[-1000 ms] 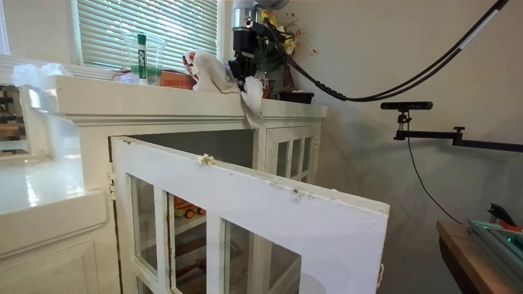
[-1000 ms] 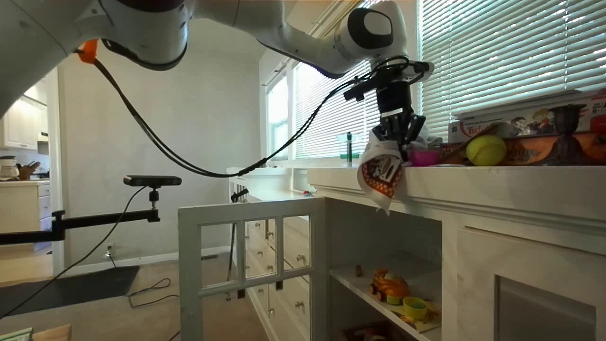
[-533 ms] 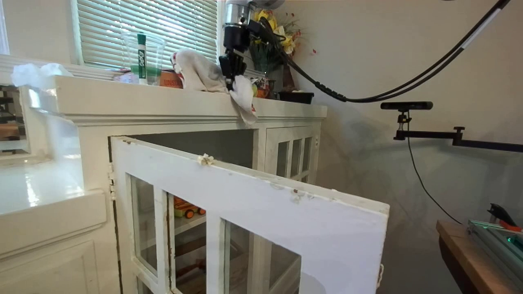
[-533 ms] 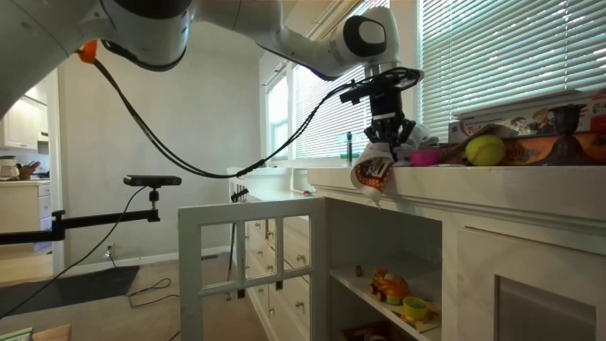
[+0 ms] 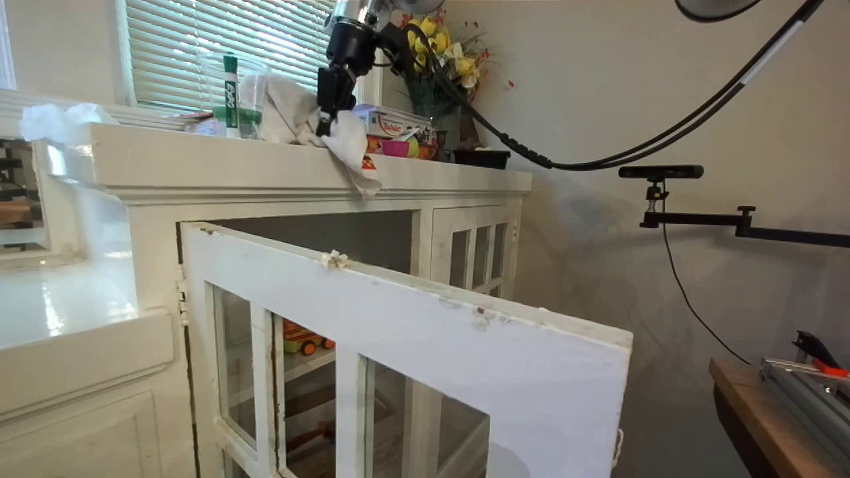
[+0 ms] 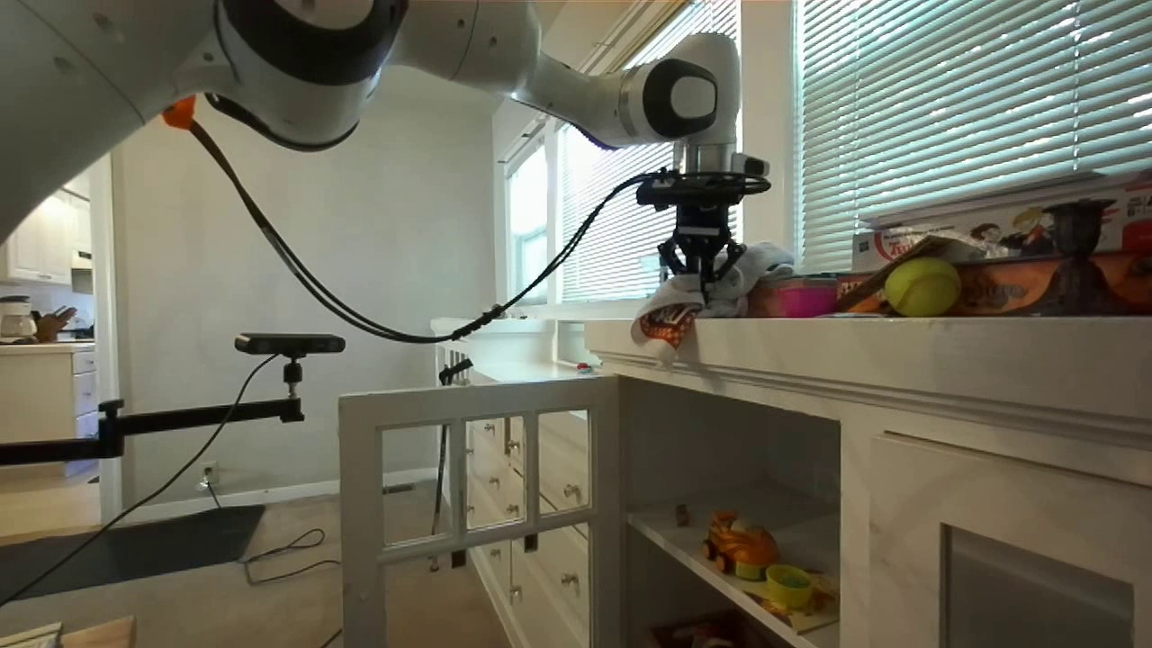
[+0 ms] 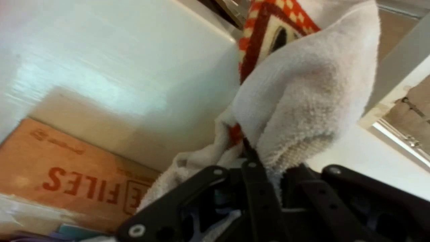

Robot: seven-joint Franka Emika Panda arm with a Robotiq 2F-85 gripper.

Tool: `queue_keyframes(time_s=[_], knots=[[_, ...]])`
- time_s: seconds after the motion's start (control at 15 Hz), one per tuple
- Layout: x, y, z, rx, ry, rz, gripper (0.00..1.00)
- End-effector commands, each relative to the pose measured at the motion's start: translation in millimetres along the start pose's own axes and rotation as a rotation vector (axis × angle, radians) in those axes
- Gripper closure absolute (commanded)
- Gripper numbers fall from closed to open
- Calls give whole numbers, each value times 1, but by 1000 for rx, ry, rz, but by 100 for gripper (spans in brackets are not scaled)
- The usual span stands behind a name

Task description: Use the towel to wipe the top of the dresser

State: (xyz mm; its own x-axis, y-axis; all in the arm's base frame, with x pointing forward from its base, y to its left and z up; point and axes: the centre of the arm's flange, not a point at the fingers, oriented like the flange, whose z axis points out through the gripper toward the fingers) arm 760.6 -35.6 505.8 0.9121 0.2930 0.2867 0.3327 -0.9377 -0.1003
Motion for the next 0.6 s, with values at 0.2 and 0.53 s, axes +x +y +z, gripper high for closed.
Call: queue_keyframes(time_s=[0.2, 0.53], knots=[[-14, 38, 11, 135, -8, 42, 98], [-35, 59, 2, -11, -96, 176, 98]])
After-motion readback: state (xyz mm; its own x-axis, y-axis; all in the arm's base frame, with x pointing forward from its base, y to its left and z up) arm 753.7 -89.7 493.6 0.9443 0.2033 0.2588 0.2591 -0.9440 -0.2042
